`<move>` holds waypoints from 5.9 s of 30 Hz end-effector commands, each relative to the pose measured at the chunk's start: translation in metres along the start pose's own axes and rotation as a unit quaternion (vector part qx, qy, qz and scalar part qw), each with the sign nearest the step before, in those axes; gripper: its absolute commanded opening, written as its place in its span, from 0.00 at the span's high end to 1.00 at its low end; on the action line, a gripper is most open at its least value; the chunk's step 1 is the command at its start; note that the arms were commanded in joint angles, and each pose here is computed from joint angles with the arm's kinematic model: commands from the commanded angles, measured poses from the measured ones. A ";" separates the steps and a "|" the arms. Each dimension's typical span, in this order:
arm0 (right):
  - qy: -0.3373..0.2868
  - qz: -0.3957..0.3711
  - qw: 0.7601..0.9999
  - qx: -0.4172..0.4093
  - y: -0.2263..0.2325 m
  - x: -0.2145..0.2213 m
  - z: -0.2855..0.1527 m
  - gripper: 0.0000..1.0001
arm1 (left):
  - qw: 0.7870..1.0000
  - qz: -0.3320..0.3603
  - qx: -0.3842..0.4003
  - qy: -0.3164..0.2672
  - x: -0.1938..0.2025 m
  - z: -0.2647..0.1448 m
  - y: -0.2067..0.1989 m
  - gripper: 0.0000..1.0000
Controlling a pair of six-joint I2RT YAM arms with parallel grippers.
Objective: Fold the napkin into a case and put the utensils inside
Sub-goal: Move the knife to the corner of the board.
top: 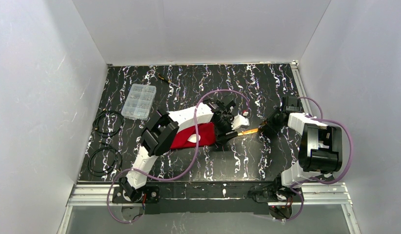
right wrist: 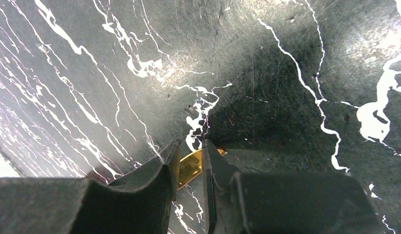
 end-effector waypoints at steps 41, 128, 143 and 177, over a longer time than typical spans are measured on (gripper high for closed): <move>-0.020 -0.011 0.999 -0.039 0.028 -0.003 -0.041 0.75 | 0.993 -0.092 0.070 0.025 0.009 -0.025 -0.050 0.49; 0.044 -0.131 0.990 0.039 0.006 0.102 -0.025 0.51 | 0.993 0.060 0.090 0.041 0.045 0.003 -0.112 1.00; 0.041 -0.163 0.984 0.055 0.004 0.112 -0.034 0.45 | 0.984 0.136 0.055 0.105 0.098 0.005 -0.135 1.00; 0.192 -0.027 0.974 -0.119 -0.034 0.117 0.015 0.41 | 0.975 0.166 0.073 0.129 0.106 0.017 -0.132 1.00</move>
Point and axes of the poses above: each gripper's point midway between its finger pads, its own z axis out along the fingers, its own y axis along the line the jaws close on, x = y × z, the point moved 4 cm from there along -z, back along the fingers, and after that the axes turned 15 degrees about z, right-handed, at the moved point
